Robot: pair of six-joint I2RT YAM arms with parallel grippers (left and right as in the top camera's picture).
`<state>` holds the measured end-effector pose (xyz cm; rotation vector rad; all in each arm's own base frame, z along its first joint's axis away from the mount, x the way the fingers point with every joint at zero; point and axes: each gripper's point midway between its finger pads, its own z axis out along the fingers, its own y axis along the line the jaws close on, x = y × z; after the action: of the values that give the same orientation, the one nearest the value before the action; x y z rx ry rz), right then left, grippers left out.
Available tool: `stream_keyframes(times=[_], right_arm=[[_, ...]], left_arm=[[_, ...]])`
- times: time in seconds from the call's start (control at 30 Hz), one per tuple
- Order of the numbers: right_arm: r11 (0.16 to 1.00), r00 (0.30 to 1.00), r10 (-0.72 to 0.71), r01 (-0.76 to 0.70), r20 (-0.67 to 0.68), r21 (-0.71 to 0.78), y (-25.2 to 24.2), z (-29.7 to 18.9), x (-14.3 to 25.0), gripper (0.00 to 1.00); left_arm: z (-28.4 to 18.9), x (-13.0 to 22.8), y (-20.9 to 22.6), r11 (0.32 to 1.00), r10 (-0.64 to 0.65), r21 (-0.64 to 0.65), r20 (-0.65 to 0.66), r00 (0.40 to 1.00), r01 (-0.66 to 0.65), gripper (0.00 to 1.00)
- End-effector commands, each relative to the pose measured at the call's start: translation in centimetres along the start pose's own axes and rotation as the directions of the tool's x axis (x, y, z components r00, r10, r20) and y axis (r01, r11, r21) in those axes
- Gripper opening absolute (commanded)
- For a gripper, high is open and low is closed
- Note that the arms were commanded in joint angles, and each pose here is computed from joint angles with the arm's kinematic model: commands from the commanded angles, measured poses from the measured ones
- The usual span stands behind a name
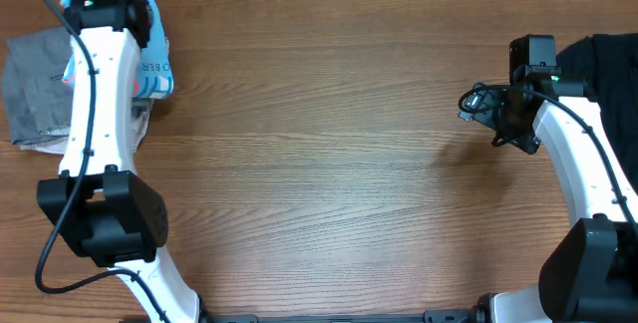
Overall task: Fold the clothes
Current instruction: 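Lift the blue bundle with the left gripper and place it on the grey pile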
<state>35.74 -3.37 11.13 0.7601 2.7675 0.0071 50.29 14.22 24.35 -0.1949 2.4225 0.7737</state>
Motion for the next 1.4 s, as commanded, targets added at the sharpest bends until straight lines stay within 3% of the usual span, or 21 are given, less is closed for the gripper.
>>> stream_keyframes(times=[0.0, 0.3, 0.7, 0.93, 0.97, 1.0, 1.03, 1.07, 1.17, 1.3, 1.33, 1.37], right_arm=[[1.000, 1.000, -0.003, 0.003, 0.025, 0.002, 0.0, -0.5, -0.5, 1.00], [1.000, 1.000, -0.003, 0.003, 0.025, 0.002, 0.0, -0.5, -0.5, 1.00], [1.000, 1.000, -0.003, 0.003, 0.024, 0.002, 0.0, -0.5, -0.5, 1.00], [1.000, 1.000, -0.003, 0.003, 0.025, 0.002, 0.0, -0.5, -0.5, 1.00], [1.000, 1.000, -0.003, 0.003, 0.025, 0.002, 0.0, -0.5, -0.5, 1.00], [1.000, 1.000, -0.003, 0.003, 0.024, 0.002, 0.0, -0.5, -0.5, 1.00], [1.000, 1.000, -0.003, 0.003, 0.024, 0.002, 0.0, -0.5, -0.5, 1.00], [1.000, 1.000, -0.003, 0.003, 0.025, 0.002, 0.0, -0.5, -0.5, 1.00], [1.000, 1.000, -0.003, 0.003, 0.024, 0.002, 0.0, -0.5, -0.5, 1.00], [1.000, 1.000, -0.003, 0.003, 0.025, 0.002, 0.0, -0.5, -0.5, 1.00], [1.000, 1.000, -0.003, 0.003, 0.024, 0.002, 0.0, -0.5, -0.5, 1.00], [1.000, 1.000, -0.003, 0.003, 0.024, 0.002, 0.0, -0.5, -0.5, 1.00]], left_arm=[[0.7, -0.8, 2.5, 0.999, -0.032, 0.013, 0.029, 0.999, 0.032, 0.04], [4.8, 1.3, 5.9, 0.974, -0.135, 0.185, -0.006, 0.991, 0.134, 0.05], [13.3, 5.9, 7.1, 0.979, -0.150, 0.121, -0.129, 0.980, 0.165, 0.06], [16.0, 7.5, 8.9, 0.980, -0.187, 0.044, -0.154, 0.970, 0.196, 0.09], [16.4, 8.0, 9.0, 0.979, -0.191, 0.041, -0.163, 0.968, 0.200, 0.13], [16.7, 8.3, 9.2, 0.976, -0.205, 0.035, -0.171, 0.964, 0.214, 0.27], [17.2, 9.1, 9.8, 0.968, -0.241, 0.016, -0.187, 0.952, 0.249, 0.74], [17.4, 9.4, 10.4, 0.956, -0.289, -0.003, -0.192, 0.938, 0.294, 1.00], [17.1, 9.7, 12.1, 0.894, -0.446, -0.041, -0.183, 0.876, 0.447, 1.00], [14.2, 7.2, 14.4, 0.807, -0.575, 0.056, -0.149, 0.804, 0.588, 1.00], [13.6, 6.7, 14.5, 0.787, -0.594, 0.091, -0.150, 0.790, 0.610, 0.96], [12.9, 6.0, 14.2, 0.761, -0.612, 0.152, -0.156, 0.776, 0.631, 0.85]])
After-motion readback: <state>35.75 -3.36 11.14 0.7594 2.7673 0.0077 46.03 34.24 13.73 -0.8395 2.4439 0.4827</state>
